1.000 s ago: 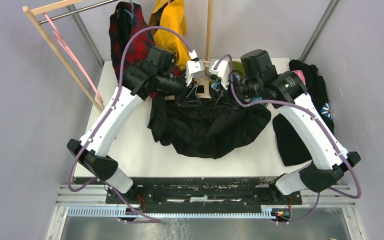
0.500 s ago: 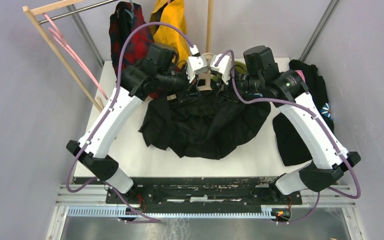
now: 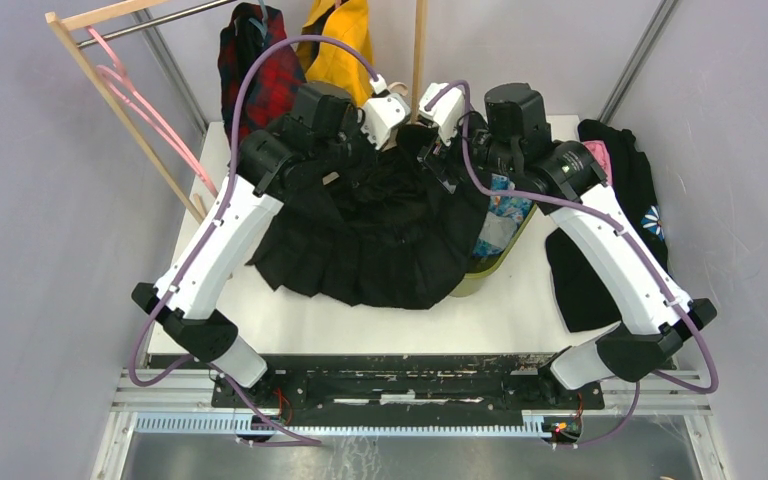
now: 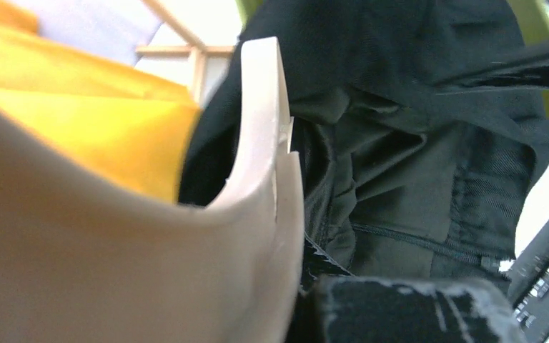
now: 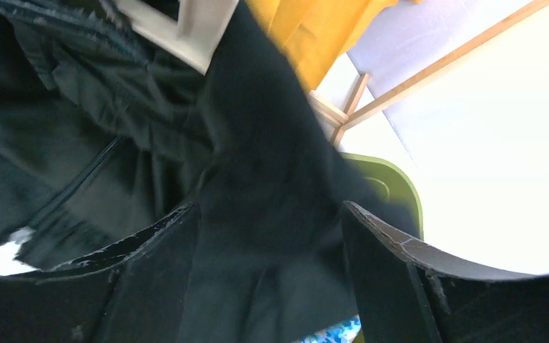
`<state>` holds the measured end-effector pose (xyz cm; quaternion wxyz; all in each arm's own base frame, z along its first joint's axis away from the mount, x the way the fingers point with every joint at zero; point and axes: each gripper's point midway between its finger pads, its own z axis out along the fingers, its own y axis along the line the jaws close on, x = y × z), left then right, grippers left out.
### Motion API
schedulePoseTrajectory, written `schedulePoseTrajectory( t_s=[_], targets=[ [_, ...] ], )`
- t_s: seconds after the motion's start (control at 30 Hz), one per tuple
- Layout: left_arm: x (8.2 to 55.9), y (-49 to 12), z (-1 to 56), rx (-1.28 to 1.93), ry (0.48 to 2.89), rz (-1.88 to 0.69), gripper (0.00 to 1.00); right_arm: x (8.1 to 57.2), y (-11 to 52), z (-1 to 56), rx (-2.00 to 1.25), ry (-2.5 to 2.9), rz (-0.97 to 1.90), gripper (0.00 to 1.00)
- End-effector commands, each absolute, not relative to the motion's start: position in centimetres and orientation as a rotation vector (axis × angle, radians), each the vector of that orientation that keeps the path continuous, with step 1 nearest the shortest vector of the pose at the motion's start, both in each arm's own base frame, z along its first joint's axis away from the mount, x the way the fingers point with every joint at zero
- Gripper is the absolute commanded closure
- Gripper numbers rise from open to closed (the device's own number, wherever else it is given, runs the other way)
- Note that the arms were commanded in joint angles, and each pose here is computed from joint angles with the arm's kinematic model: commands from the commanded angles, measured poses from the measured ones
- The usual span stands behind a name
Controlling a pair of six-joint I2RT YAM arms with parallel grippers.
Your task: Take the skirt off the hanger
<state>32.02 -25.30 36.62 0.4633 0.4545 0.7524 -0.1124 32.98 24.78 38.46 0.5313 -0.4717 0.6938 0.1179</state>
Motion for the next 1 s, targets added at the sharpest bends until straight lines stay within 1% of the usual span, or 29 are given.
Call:
schedulePoseTrajectory(
  t_s=[0.0,0.07,0.4,0.5,0.63,0.67,0.7,0.73,0.77,0.8,0.83,0.87,0.97],
  targets=[
    [35.1,-22.4,41.1,0.840,1.789,-0.132,0.97,33.1,24.2,40.6,-1.040,1.640,0.258,0.21],
    [35.0,-22.3,41.1,0.836,1.790,-0.129,0.97,33.1,24.4,41.0,-1.026,1.629,0.266,0.20],
    [34.7,-22.7,41.0,0.830,1.797,-0.166,0.97,33.6,28.2,40.2,-1.000,1.621,0.469,0.20],
    [34.4,-23.4,41.4,0.834,1.785,-0.216,0.97,34.6,29.5,38.2,-0.987,1.654,0.506,0.21],
    [33.5,-24.0,42.4,0.862,1.753,-0.282,0.97,36.8,29.8,34.8,-0.938,1.727,0.459,0.27],
    [33.2,-24.0,42.5,0.871,1.747,-0.285,0.97,37.4,29.7,34.5,-0.914,1.741,0.436,0.30],
    [32.9,-23.9,42.5,0.882,1.742,-0.286,0.97,37.9,29.5,34.2,-0.895,1.754,0.416,0.35],
    [32.7,-23.8,42.5,0.893,1.739,-0.286,0.97,38.4,29.4,34.2,-0.874,1.761,0.396,0.44],
    [32.5,-23.6,42.5,0.895,1.741,-0.282,0.97,38.8,29.3,34.3,-0.855,1.766,0.380,0.57],
    [32.3,-23.4,42.4,0.900,1.744,-0.276,0.97,39.3,29.0,34.7,-0.829,1.767,0.354,0.76],
    [32.1,-23.2,42.3,0.905,1.744,-0.272,0.97,39.8,28.6,35.2,-0.798,1.763,0.328,0.93],
    [31.9,-23.0,42.1,0.909,1.749,-0.265,0.97,40.2,28.1,35.9,-0.751,1.763,0.304,0.98],
    [31.7,-22.3,41.7,0.913,1.757,-0.241,0.97,41.2,26.4,37.9,-0.636,1.728,0.221,0.99]
  ],
)
